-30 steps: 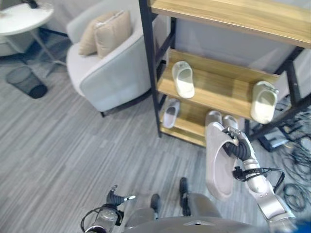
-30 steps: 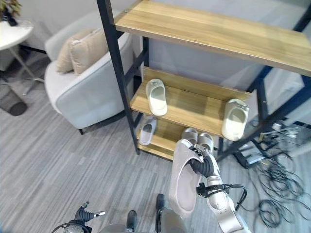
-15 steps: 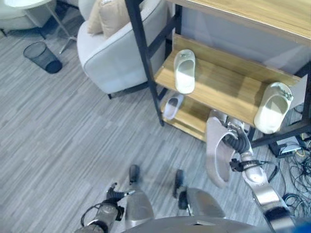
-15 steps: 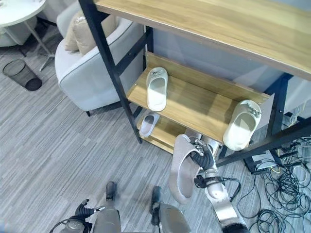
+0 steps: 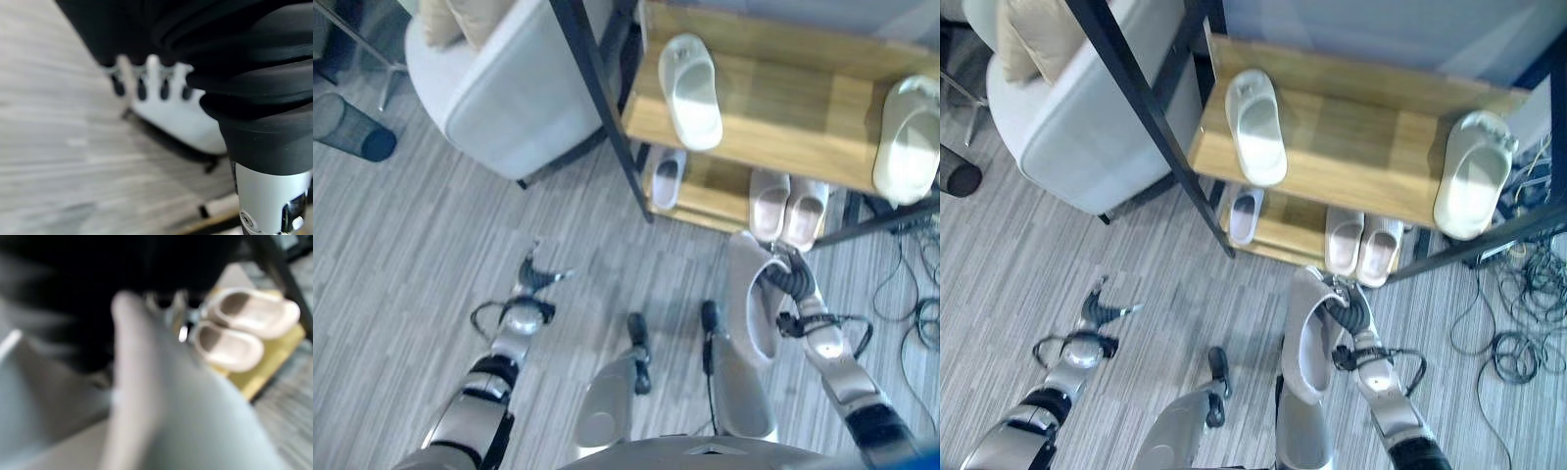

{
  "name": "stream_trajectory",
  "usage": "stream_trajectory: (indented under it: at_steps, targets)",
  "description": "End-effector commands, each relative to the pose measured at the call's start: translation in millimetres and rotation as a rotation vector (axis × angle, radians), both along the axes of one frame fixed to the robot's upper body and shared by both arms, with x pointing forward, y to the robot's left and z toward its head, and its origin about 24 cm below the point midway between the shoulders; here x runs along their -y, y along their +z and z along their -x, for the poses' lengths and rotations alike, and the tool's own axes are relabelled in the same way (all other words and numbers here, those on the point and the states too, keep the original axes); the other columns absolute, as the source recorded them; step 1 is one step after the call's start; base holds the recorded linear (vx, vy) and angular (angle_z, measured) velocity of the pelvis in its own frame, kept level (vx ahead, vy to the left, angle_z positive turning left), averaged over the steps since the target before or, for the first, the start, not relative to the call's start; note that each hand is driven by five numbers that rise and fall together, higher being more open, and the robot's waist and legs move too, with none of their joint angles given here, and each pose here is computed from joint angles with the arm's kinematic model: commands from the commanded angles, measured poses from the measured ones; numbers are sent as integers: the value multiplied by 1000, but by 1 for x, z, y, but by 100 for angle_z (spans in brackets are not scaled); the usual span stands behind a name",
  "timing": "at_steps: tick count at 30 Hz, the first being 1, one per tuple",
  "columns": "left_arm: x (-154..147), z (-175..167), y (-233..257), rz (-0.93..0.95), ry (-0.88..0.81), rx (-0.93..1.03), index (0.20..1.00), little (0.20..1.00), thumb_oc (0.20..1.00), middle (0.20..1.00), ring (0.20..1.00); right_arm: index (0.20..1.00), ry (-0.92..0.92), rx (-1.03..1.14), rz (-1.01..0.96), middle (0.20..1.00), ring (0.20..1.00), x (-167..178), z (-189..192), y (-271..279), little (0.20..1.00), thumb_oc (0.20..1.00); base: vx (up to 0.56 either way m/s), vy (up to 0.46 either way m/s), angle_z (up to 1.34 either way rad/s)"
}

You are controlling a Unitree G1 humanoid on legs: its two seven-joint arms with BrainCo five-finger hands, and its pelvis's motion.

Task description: Arrange the slippers neatly on the shoe rack.

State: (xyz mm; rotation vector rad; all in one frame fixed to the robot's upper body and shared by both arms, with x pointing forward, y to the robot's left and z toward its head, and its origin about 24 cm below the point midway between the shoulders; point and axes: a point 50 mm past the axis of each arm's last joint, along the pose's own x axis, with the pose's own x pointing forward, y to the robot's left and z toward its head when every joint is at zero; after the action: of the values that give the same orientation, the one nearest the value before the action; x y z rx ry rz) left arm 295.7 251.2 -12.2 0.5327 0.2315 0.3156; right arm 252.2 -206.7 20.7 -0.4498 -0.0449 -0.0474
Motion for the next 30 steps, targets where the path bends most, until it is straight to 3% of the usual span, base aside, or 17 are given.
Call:
stream_trajectory:
  at_steps: [1, 10, 13, 18, 20, 21, 30]
  targets:
    - [-15, 9, 10, 66, 190, 170, 1000, 1000, 1000, 1000, 1000, 200, 31, 145, 30, 200, 200, -11, -2, 21, 200, 200, -124, -43, -19]
    - [-4, -18, 57, 203, 262, 427, 1000, 1000, 1000, 1000, 1000, 200, 74, 395, 204, 200, 200, -23, -47, 84, 200, 200, -39, -63, -10]
    - [-10, -18, 63, 177, 247, 434, 1000, 1000, 1000, 1000, 1000, 200, 42, 544, 270, 200, 200, -22, -66, 126, 200, 200, 41, -85, 0]
    - [-29, -17, 61, 251, 358, 433, 1000, 1000, 1000, 1000, 1000, 200, -11, 708, 506, 200, 200, -17, -92, 193, 200, 200, 98, -47, 6]
    - [-41, -17, 62, 257, 403, 425, 1000, 1000, 1000, 1000, 1000, 200, -34, 733, 559, 200, 200, -13, -98, 210, 200, 200, 157, -57, 13]
    - [-62, -13, 61, 304, 483, 411, 1000, 1000, 1000, 1000, 1000, 200, -69, 726, 630, 200, 200, -5, -110, 232, 200, 200, 166, -56, 17]
    - [-90, -4, 58, 310, 503, 349, 1000, 1000, 1000, 1000, 1000, 200, -220, 624, 808, 200, 200, 29, -134, 282, 200, 200, 95, -22, 12]
